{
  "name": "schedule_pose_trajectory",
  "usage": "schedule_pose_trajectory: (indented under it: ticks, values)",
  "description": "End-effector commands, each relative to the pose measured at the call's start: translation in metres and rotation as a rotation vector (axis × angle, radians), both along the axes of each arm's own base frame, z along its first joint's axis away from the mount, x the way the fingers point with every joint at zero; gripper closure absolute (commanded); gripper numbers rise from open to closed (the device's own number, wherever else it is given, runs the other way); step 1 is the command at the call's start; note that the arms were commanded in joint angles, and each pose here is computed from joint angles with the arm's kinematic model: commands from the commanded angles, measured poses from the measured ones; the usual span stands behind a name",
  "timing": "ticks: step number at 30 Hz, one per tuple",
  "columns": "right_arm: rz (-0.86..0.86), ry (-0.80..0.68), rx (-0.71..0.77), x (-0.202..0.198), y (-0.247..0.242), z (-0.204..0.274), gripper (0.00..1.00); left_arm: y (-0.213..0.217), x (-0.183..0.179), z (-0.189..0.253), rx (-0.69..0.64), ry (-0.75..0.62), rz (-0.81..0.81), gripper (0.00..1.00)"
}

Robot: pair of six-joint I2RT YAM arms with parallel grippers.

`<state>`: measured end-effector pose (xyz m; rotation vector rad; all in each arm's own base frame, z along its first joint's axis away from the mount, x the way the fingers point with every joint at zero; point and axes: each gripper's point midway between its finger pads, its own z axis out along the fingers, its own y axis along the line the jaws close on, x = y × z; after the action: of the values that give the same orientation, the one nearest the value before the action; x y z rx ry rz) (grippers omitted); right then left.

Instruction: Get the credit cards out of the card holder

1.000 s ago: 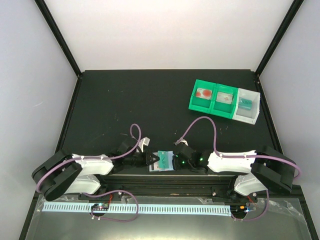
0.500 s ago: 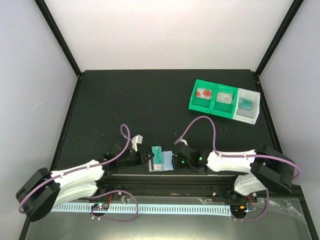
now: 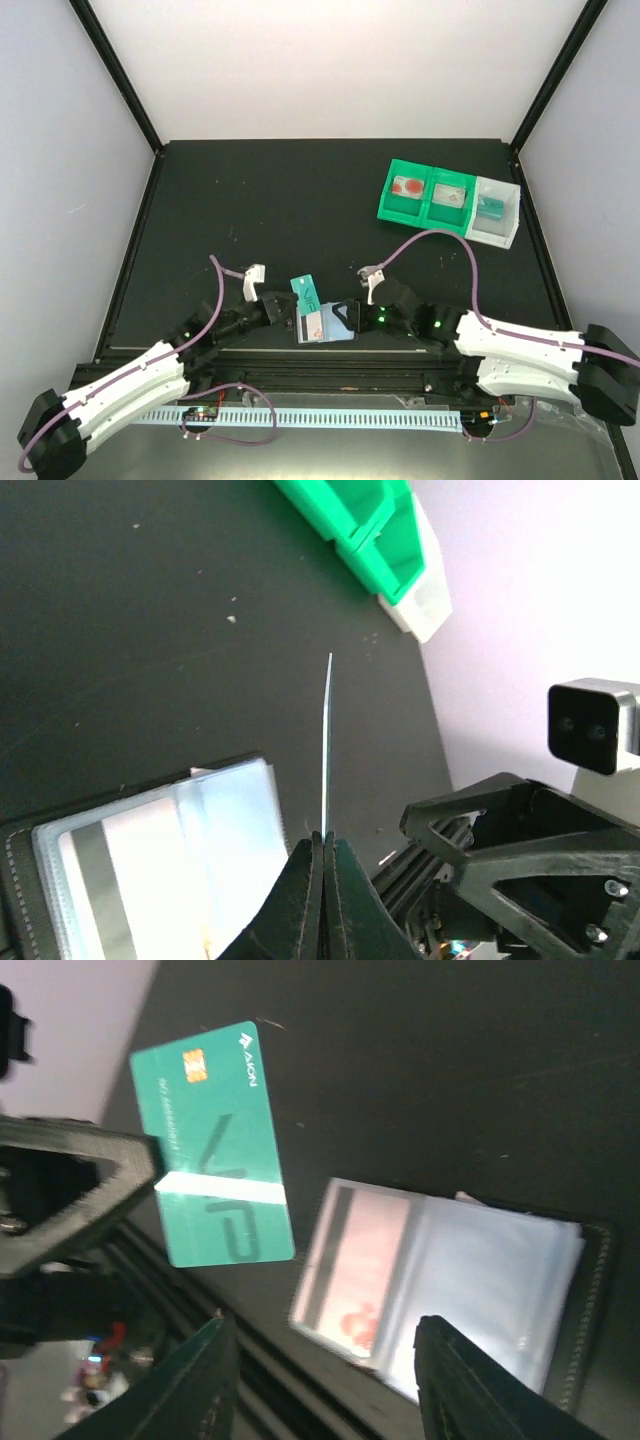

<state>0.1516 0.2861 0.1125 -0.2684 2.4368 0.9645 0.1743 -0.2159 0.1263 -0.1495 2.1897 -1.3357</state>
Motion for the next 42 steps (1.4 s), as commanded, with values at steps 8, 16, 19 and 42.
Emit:
schedule_pose_trajectory:
  ticks: [8, 16, 19, 42]
  values:
    - [0.049, 0.035, 0.373, -0.017, 0.020, 0.062, 0.26, -0.012, -0.010, 0.046, -0.207, -0.075, -0.076, 0.98]
    - [0.083, 0.087, 0.445, -0.019, 0.039, 0.070, 0.22, -0.017, -0.018, 0.063, -0.327, -0.100, -0.127, 0.98]
    - [0.087, 0.085, 0.453, -0.017, 0.043, 0.074, 0.28, -0.016, -0.020, 0.068, -0.359, -0.109, -0.129, 0.98]
    - [0.283, -0.127, 0.329, -0.048, 0.005, 0.078, 0.99, -0.019, -0.044, 0.066, -0.316, -0.168, -0.264, 0.60]
